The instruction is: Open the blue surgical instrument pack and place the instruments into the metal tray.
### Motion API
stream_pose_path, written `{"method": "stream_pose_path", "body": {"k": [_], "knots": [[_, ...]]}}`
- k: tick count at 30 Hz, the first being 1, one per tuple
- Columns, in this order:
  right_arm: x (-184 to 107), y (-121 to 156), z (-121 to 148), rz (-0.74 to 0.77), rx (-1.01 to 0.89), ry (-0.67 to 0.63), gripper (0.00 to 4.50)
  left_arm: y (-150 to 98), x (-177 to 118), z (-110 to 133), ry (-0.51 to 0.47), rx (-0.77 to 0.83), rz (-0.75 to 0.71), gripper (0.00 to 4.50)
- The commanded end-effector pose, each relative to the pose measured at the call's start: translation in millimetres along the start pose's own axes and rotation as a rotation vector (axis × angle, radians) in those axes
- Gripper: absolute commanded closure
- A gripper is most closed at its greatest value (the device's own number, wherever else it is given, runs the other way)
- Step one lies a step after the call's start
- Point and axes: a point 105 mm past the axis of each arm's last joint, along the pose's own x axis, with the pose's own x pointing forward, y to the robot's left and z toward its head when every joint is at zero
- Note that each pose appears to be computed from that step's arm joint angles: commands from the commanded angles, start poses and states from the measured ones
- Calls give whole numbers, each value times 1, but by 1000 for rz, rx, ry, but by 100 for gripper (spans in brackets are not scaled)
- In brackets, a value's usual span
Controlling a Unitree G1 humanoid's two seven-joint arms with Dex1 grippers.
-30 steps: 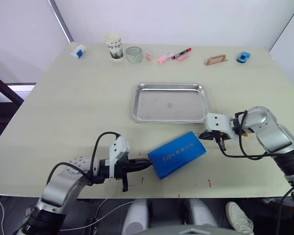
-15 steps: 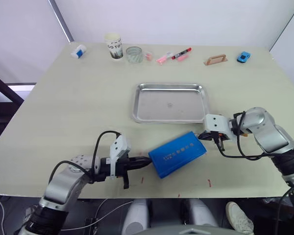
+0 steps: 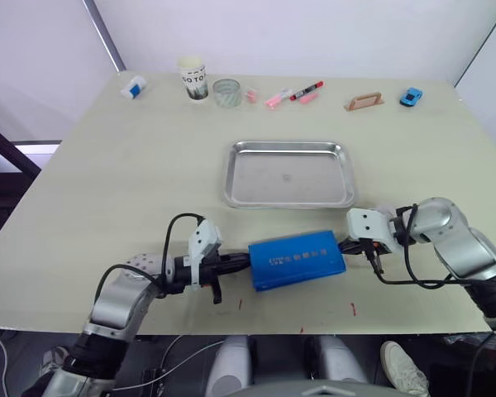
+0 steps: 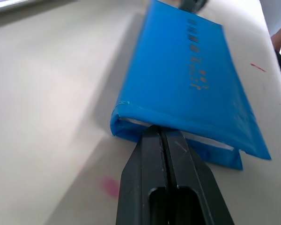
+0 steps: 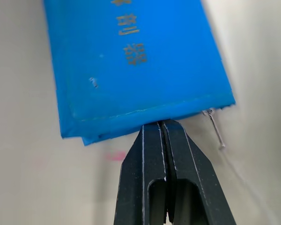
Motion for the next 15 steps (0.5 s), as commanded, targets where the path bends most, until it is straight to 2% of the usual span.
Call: {"method": "stream_pose_path", "body": {"k": [1,15], "knots": [[-1,3,10,-9,-19,-40,450,5,3,4,-11,36,-3,448],[-1,-10,4,-70,-40,-8,450,24,17,10,-15,106,-30,448]]}}
